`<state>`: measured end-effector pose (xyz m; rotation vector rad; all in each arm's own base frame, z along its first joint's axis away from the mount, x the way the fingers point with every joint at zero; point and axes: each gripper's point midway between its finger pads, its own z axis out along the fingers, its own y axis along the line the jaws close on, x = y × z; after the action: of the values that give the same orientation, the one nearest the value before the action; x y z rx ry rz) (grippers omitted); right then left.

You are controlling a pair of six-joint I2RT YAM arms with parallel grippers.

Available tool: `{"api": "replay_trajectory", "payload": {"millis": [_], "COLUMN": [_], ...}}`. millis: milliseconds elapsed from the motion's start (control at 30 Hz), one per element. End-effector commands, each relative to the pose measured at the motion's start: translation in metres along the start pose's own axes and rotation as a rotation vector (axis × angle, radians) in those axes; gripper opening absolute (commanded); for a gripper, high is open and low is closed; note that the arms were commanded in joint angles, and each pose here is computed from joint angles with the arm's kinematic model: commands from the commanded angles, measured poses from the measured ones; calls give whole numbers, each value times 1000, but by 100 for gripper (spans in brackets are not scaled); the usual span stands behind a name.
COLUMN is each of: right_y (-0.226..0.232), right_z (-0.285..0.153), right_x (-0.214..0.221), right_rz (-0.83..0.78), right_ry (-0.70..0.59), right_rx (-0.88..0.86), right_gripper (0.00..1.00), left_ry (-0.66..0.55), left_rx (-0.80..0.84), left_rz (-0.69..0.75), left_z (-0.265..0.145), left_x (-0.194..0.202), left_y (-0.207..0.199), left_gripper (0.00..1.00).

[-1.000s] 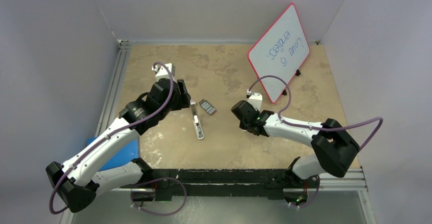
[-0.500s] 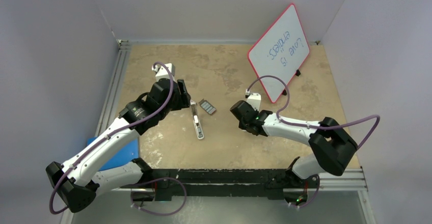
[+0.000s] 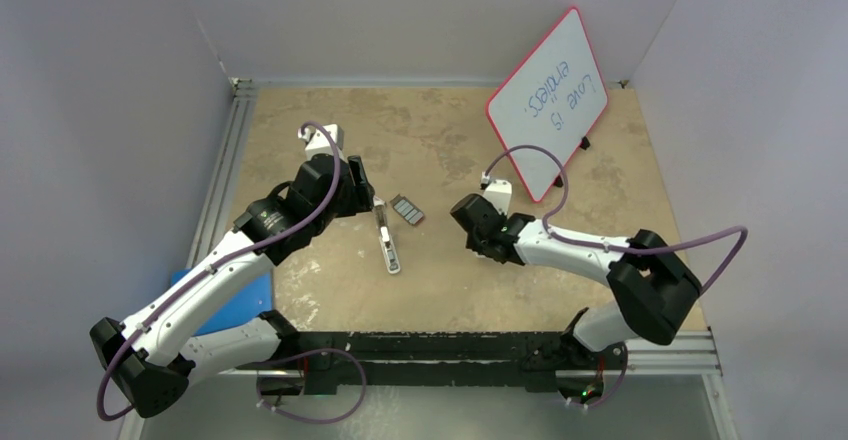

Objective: Load the staples into the stapler

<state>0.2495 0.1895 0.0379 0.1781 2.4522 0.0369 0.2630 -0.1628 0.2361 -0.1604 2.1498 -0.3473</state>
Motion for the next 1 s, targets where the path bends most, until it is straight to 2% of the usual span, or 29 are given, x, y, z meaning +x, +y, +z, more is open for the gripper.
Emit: {"api": "replay_trajectory", "payload": {"millis": [0,100,333,467,533,667,800,967], "right_y": [14,16,7,6,8,15,20,17], "right_z": [-20,-27,-31,-24,-18,-2,12,20], "right_x": [-34,-51,-94,-106,-104,-95,-88,-84], "right_rz": [63,93,177,141,113,53,23,15], "right_ry": [-79,-134,-221,-232,-218,-161,-114,-101], "right_rx": [-30,-31,20,30,42,8,-2,31], "right_gripper": [33,38,60,74,77,73,60,44], "left_ry": [-33,-32,-26,-14,-4,23,47,124], "left_rx": [23,27,37,49,65,162,276,409], "left_rz": [-6,-8,-15,-22,-23,-15,-7,-1], "left_z": [0,-1,-2,-1,-2,-5,-8,-8], "left_x": [-10,-10,-9,-6,-4,2,9,26], "left_y": [-6,-7,-8,-10,-13,-29,-47,-70], "left_gripper": [54,54,56,60,63,68,69,65]}}
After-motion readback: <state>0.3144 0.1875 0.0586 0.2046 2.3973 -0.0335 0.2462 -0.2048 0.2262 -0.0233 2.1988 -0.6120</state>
